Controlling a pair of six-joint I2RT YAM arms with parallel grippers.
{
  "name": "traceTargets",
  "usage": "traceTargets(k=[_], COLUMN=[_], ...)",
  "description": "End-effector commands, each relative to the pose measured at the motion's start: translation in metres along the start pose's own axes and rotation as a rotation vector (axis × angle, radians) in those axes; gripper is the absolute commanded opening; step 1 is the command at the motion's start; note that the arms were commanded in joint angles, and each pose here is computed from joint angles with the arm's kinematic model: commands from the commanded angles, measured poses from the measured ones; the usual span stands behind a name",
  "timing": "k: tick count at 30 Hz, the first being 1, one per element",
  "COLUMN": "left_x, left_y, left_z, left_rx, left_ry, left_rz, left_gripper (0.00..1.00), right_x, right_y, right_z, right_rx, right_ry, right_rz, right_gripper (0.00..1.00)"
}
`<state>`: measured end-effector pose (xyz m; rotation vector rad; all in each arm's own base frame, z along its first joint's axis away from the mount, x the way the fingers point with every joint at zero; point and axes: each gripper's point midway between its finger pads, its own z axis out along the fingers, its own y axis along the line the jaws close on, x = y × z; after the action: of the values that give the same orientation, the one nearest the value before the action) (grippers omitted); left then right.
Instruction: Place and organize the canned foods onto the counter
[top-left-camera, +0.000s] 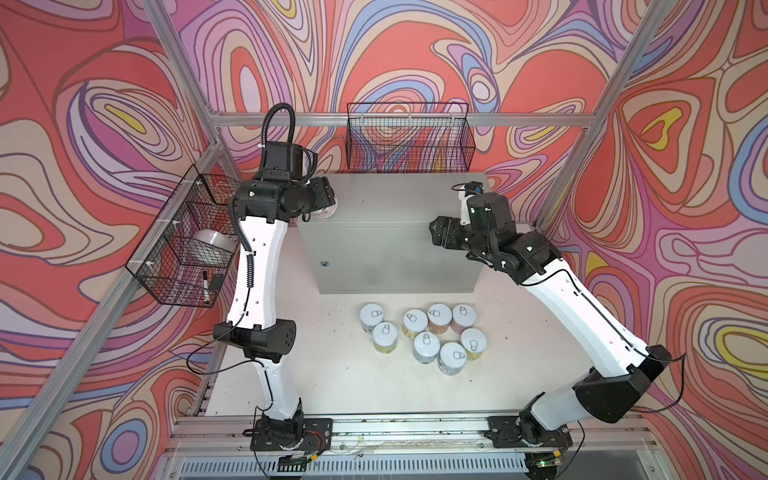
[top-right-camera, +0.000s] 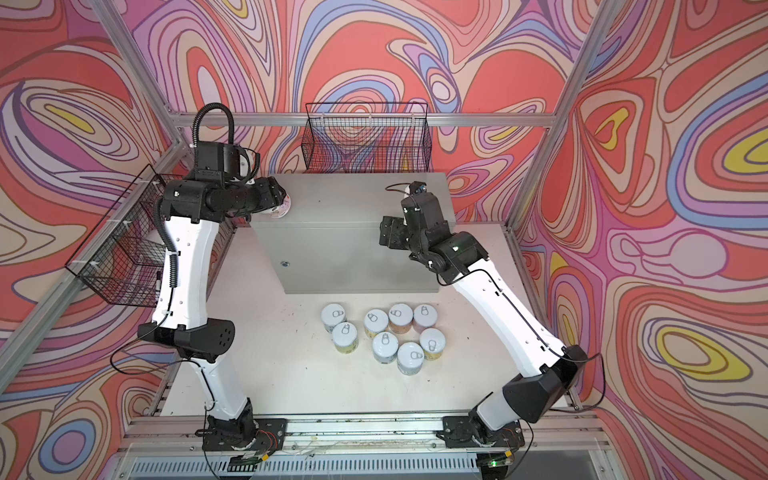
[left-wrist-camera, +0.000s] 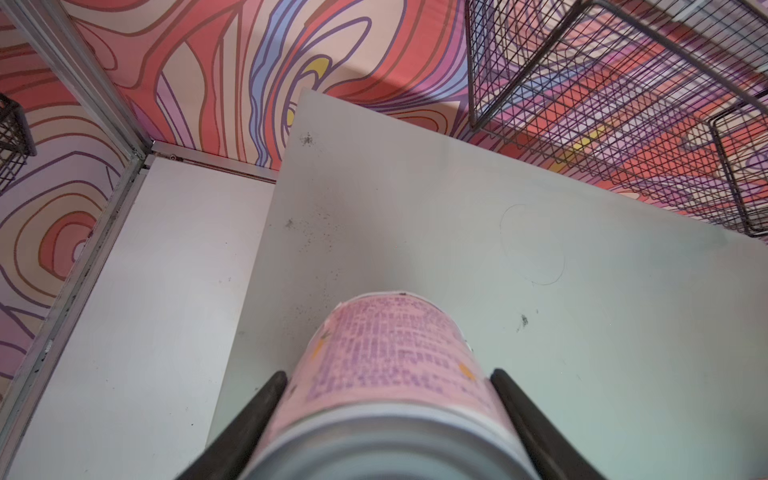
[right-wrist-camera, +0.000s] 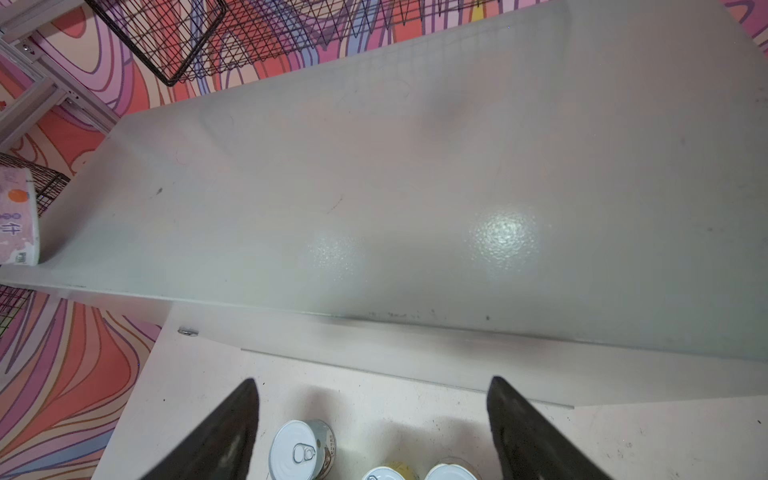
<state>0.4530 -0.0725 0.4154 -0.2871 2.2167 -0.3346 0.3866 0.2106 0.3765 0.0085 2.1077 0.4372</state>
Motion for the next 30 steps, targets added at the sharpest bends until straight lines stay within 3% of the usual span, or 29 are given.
traceTargets(k=[1, 20, 26, 30], left_x=[-0.014, -0.013, -0.022, -0.007], left_y=[-0.007, -0.017, -0.027, -0.02], left_z=[-0.023, -0.028, -0.081, -0.113], left_rx=[0.025, 0.071, 0.099, 0.092], left_ry=[-0.069, -0.073, -0.193, -0.191], left_rz=[0.014, 0.029, 0.058, 0.087], left_gripper=[0.0, 0.0, 0.0, 0.0], right_x=[0.001, -0.01, -0.008, -0.006], right_y=[0.006, 0.019, 0.016, 0.014], right_z=[0.001, 0.007, 0.001, -0.006], right_rx=[-0.022, -0.062, -0.056, -0.061], right_ry=[0.001, -0.005, -0.006, -0.003], right_rz=[0.009, -0.012, -0.019, -0.022], right_gripper=[0.88, 0.88, 0.88, 0.88])
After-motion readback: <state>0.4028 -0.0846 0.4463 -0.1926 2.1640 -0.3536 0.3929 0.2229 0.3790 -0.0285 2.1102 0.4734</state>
